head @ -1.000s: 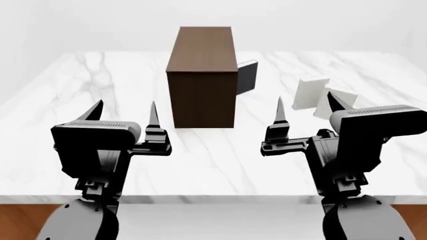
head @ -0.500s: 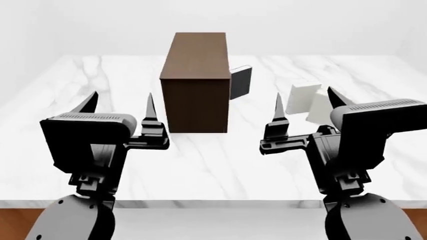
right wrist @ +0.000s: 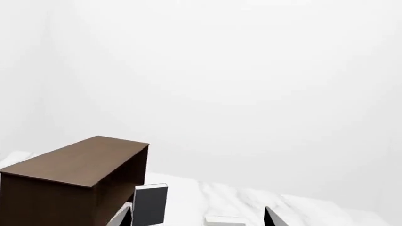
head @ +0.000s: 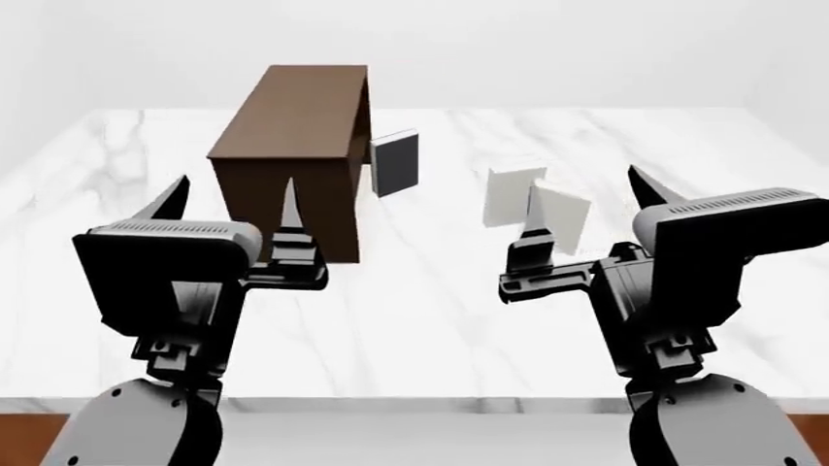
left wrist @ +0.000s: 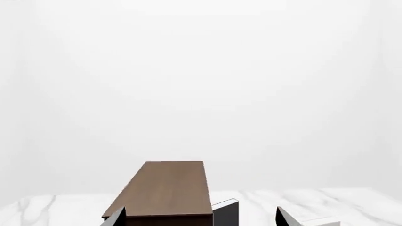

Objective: Pick up the book on the right and place it under the cabinet shelf.

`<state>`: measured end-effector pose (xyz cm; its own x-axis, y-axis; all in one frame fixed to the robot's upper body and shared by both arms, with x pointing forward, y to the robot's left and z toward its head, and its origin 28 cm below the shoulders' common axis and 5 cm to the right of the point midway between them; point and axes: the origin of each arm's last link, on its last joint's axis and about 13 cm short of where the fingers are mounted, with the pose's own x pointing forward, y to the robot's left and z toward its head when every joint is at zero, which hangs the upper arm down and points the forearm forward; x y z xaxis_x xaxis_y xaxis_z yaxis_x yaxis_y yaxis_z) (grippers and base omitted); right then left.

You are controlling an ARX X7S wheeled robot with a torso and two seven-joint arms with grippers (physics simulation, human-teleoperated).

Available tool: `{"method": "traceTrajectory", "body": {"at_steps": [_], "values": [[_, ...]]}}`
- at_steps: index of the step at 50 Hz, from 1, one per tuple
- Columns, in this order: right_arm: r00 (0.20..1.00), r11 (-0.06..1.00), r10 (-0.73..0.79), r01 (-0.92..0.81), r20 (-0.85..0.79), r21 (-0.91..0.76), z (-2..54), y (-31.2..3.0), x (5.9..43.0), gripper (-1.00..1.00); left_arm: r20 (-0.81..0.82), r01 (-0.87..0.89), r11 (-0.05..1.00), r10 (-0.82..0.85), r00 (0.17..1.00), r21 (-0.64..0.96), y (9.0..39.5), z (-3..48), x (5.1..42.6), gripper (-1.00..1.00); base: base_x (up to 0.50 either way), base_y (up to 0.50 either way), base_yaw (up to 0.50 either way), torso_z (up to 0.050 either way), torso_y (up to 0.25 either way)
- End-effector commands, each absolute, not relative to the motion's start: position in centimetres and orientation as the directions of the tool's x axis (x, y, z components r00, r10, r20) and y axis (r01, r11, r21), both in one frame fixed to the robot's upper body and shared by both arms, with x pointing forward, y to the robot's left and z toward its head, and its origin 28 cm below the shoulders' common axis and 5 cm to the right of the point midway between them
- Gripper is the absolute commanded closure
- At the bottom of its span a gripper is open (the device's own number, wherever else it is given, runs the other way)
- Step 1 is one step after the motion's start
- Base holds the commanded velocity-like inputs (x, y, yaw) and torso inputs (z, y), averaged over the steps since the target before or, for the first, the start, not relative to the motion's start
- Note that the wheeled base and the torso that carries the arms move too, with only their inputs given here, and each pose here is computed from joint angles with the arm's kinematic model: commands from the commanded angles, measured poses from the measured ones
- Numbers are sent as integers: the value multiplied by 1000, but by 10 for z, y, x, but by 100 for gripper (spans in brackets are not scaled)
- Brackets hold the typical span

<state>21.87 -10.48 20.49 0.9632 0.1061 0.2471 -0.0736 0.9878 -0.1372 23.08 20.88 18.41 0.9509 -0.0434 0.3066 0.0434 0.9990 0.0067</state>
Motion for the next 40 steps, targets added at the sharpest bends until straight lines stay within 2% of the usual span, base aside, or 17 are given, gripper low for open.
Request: {"method": "traceTrajectory", "body": {"at_steps": [1, 17, 40], "values": [[961, 986, 120, -86, 249, -143, 205, -104, 218, -100, 314, 43, 999, -43, 948, 9, 210, 183, 230, -100, 164, -438, 0, 0, 0], [957, 983, 146, -112, 252, -146, 205, -101, 218, -100, 317, 42, 999, -45, 947, 14, 211, 183, 231, -100, 231, -213, 0, 0, 0], [950, 979, 171, -134, 263, -153, 206, -98, 218, -100, 309, 43, 999, -47, 950, 19, 213, 180, 231, -100, 279, 6, 0, 0, 0]]}}
